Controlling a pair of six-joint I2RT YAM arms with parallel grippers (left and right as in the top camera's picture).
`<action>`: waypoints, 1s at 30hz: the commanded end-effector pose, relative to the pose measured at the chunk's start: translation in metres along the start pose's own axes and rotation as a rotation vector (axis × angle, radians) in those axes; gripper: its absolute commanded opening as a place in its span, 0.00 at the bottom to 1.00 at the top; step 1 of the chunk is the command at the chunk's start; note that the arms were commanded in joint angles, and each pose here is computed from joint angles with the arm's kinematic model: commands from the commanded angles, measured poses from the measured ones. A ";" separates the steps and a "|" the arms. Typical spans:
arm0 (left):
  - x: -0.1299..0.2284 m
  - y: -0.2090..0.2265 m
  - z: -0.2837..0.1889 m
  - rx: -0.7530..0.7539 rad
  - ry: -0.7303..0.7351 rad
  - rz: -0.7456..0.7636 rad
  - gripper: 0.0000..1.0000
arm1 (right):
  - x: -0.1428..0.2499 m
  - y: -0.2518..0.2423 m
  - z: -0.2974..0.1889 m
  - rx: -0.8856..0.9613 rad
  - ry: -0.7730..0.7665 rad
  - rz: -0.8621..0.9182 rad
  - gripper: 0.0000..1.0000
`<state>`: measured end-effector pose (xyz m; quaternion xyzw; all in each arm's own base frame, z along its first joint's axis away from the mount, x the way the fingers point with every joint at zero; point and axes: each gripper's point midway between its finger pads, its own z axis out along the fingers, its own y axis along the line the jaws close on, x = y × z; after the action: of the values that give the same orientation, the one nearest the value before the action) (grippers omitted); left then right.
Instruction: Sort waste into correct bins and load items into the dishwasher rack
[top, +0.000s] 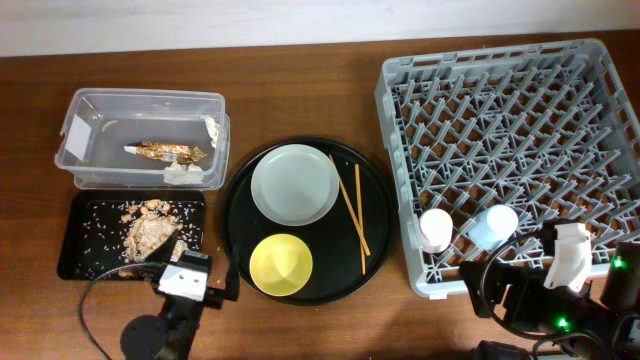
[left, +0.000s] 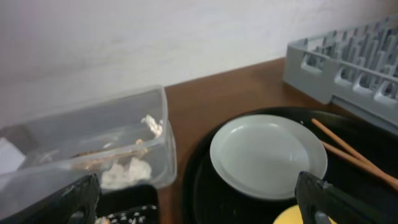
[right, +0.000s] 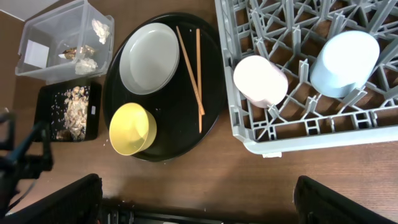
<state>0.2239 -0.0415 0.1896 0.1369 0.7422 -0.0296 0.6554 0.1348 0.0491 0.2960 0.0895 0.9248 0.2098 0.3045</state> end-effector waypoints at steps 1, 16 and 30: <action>0.011 -0.015 0.010 0.088 -0.051 0.018 0.99 | -0.001 -0.002 -0.001 0.012 -0.009 -0.009 0.98; 0.024 -0.016 0.018 0.087 -0.067 0.022 0.99 | -0.001 -0.002 -0.001 0.012 -0.009 -0.009 0.99; 0.024 -0.016 0.018 0.086 -0.067 0.022 0.99 | 0.024 0.022 0.003 -0.129 0.133 -0.147 0.99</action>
<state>0.2349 -0.0561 0.1639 0.1670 0.7191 -0.0604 0.6719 0.1226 0.0751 0.2975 0.0270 0.9232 0.2649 0.2771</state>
